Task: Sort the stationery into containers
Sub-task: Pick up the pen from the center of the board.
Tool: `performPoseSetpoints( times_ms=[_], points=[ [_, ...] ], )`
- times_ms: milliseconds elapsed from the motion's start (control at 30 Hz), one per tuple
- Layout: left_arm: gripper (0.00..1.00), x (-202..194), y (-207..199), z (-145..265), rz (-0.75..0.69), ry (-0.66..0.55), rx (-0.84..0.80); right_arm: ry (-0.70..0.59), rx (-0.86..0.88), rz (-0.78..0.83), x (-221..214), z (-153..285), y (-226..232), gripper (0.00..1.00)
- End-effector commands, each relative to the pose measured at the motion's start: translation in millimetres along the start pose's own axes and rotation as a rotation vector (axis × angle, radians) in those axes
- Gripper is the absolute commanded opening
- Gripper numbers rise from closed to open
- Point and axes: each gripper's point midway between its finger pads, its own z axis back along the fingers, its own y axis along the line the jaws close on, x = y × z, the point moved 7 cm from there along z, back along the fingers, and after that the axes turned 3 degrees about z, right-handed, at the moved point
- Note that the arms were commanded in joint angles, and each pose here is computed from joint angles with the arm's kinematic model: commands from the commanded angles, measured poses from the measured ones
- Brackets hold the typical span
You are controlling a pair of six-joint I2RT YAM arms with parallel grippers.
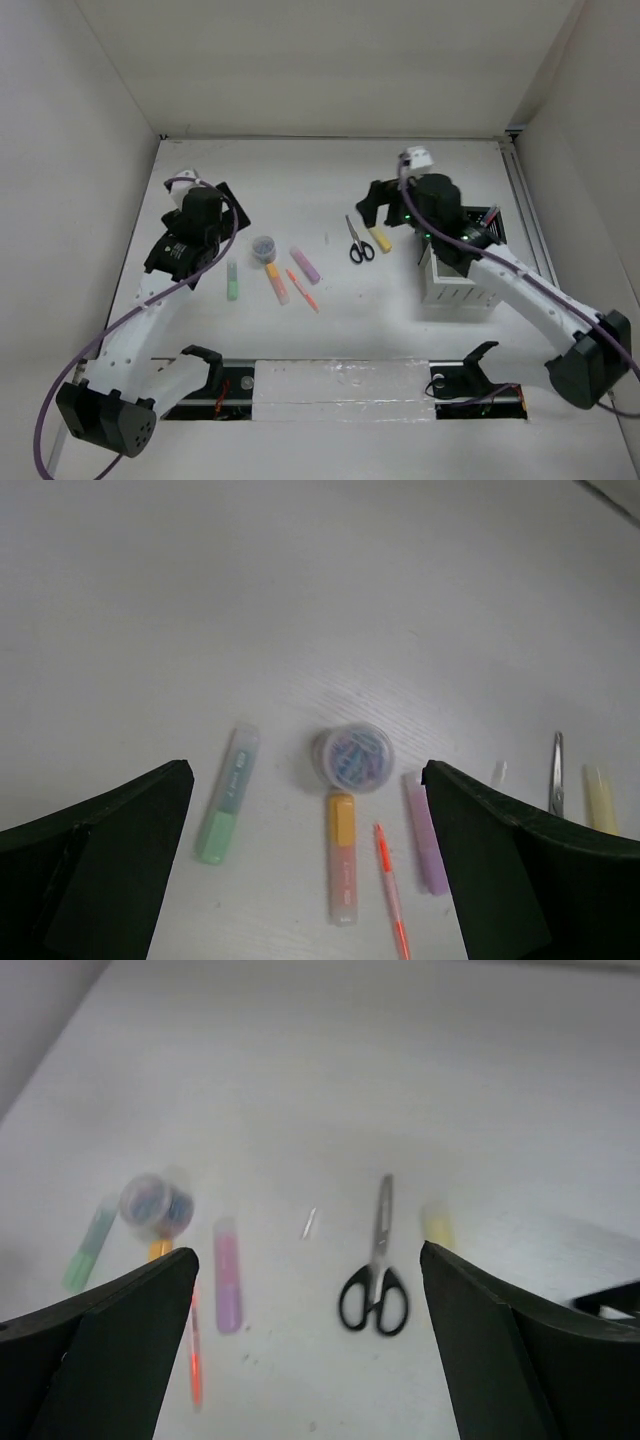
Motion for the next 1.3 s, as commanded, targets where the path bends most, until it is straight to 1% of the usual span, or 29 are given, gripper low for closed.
performPoseSetpoints(
  times_ms=[0,67,100,167,200,233,267,300,400,467,567,700,767,833,900,933,1000,1267],
  points=[
    [0.99,25.6,26.2,-0.1,0.148,-0.088,0.108,0.172,0.017,0.152,-39.3,-19.4,36.0,0.99],
    [0.99,29.0,30.9,1.3,0.165,-0.115,0.154,0.244,0.029,0.197,-64.1,-27.3,60.7,0.95],
    [0.99,28.2,33.6,1.6,0.160,-0.116,0.173,0.294,0.042,0.220,-80.3,-38.9,70.4,0.93],
    [0.99,30.4,37.5,4.7,0.171,-0.140,0.197,0.347,0.070,0.252,-99.7,-39.3,95.1,0.89],
    [0.99,31.9,37.8,8.0,0.177,-0.150,0.189,0.353,0.075,0.269,-104.7,-40.4,103.7,0.87],
    [0.99,29.3,40.1,6.3,0.172,-0.148,0.202,0.385,0.077,0.283,-119.6,-43.0,110.3,0.85],
    [0.99,30.7,40.5,9.6,0.178,-0.158,0.194,0.402,0.093,0.298,-127.6,-41.8,117.1,0.79],
    [0.99,30.7,40.5,9.6,0.178,-0.158,0.194,0.418,0.141,0.317,-135.8,-37.3,132.9,0.77],
    [0.99,28.9,42.0,10.3,0.178,-0.158,0.194,0.454,0.158,0.336,-157.7,-36.1,147.3,0.73],
    [0.99,29.1,39.4,10.1,0.171,-0.151,0.172,0.464,0.168,0.346,-165.2,-37.1,151.8,0.68],
    [0.99,29.0,36.9,10.0,0.164,-0.143,0.151,0.473,0.196,0.356,-172.6,-39.2,163.4,0.64],
    [0.99,29.0,36.9,10.0,0.164,-0.143,0.151,0.477,0.204,0.370,-178.3,-40.8,172.5,0.62],
    [0.99,29.0,36.9,10.0,0.164,-0.143,0.151,0.465,0.230,0.364,-178.0,-39.7,179.2,0.60],
    [0.99,30.6,38.1,12.1,0.168,-0.156,0.154,0.484,0.243,0.376,-187.0,-45.1,181.5,0.58],
    [0.99,31.6,38.4,14.4,0.172,-0.163,0.149,0.490,0.249,0.383,-191.5,-48.5,187.6,0.50],
    [0.99,28.8,39.6,12.8,0.168,-0.157,0.154,0.497,0.247,0.386,-195.0,-52.3,189.1,0.48],
    [0.99,29.7,39.9,15.0,0.172,-0.163,0.149,0.489,0.237,0.387,-194.0,-55.2,190.2,0.48],
    [0.99,29.9,37.7,14.9,0.165,-0.158,0.130,0.528,0.222,0.407,-214.3,-69.0,192.2,0.47]
  ],
)
